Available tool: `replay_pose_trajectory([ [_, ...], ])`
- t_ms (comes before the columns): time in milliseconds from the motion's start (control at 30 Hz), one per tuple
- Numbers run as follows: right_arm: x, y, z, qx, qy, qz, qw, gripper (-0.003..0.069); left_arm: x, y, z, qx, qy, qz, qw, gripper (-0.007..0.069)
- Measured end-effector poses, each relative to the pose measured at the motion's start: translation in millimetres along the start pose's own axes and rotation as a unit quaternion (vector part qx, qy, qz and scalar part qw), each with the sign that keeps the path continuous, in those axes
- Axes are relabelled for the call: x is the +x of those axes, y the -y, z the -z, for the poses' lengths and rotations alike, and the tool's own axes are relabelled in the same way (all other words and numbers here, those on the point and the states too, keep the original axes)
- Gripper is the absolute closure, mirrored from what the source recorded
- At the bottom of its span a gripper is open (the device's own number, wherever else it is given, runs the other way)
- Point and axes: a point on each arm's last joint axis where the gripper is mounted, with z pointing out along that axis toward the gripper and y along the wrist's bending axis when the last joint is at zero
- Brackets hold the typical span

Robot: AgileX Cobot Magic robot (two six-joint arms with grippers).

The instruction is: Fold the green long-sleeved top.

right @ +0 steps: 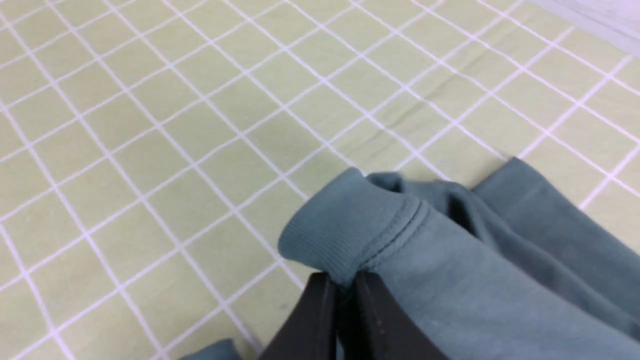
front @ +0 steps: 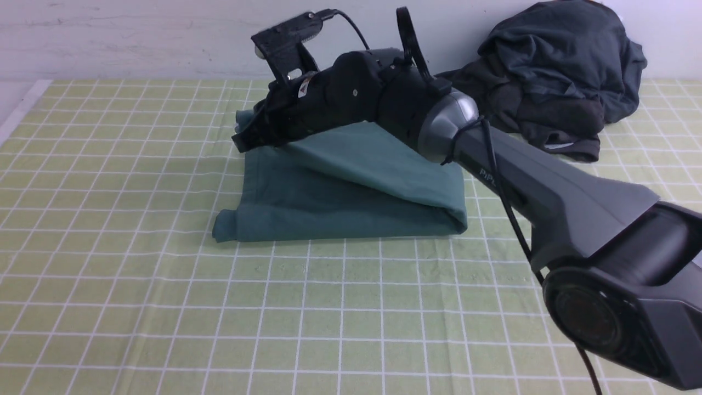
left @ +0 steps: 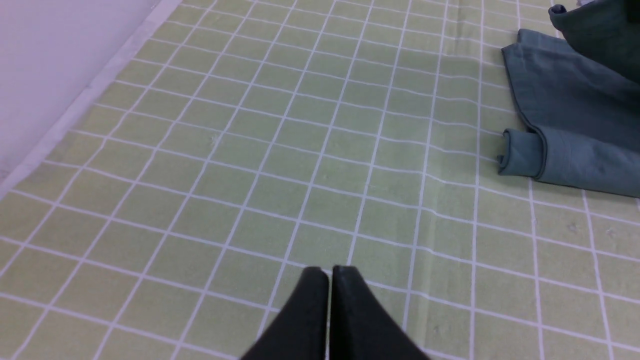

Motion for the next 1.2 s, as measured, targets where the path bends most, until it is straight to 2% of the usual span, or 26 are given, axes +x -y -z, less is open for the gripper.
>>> replay_pose_trajectory([
  [133,20,-8,-20,-0.010,-0.027,0.001,1.000,0.0584,0,0,0,0.000,0.000,0.000,1.000,0.0629],
  [167,26,-11,-25,-0.013,-0.037,0.002,0.999,0.0534,0,0,0,0.000,0.000,0.000,1.000,0.0629],
  [200,27,-12,-26,-0.014,-0.038,0.002,0.999,0.0528,0,0,0,0.000,0.000,0.000,1.000,0.0629],
  [233,28,-16,-27,-0.017,-0.040,0.003,0.999,0.0467,0,0,0,0.000,0.000,0.000,1.000,0.0629],
  [333,15,-18,-16,-0.018,-0.024,0.006,1.000,0.0407,0,0,0,0.000,0.000,0.000,1.000,0.0629],
  [400,7,-18,-8,-0.016,-0.013,0.007,1.000,0.0401,0,0,0,0.000,0.000,0.000,1.000,0.0629],
  [500,0,-18,-3,-0.015,-0.002,0.008,1.000,0.0424,0,0,0,0.000,0.000,0.000,1.000,0.0629],
  [700,24,-17,-26,-0.026,-0.024,-0.015,0.999,0.0609,0,0,0,0.000,0.000,0.000,1.000,0.0629],
  [767,32,-20,-34,-0.035,-0.032,-0.027,0.999,0.0650,0,0,0,0.000,0.000,0.000,1.000,0.0629],
  [967,35,-29,-36,-0.045,-0.038,-0.027,0.998,0.0670,0,0,0,-0.001,-0.001,0.000,1.000,0.0629],
  [1100,41,-30,-33,-0.059,-0.082,-0.027,0.995,0.0671,2,-1,0,-0.005,-0.009,0.000,1.000,0.0629],
  [1200,30,-23,-1,-0.073,-0.141,-0.021,0.987,0.0671,3,-2,0,-0.009,-0.016,0.000,1.000,0.0629],
])
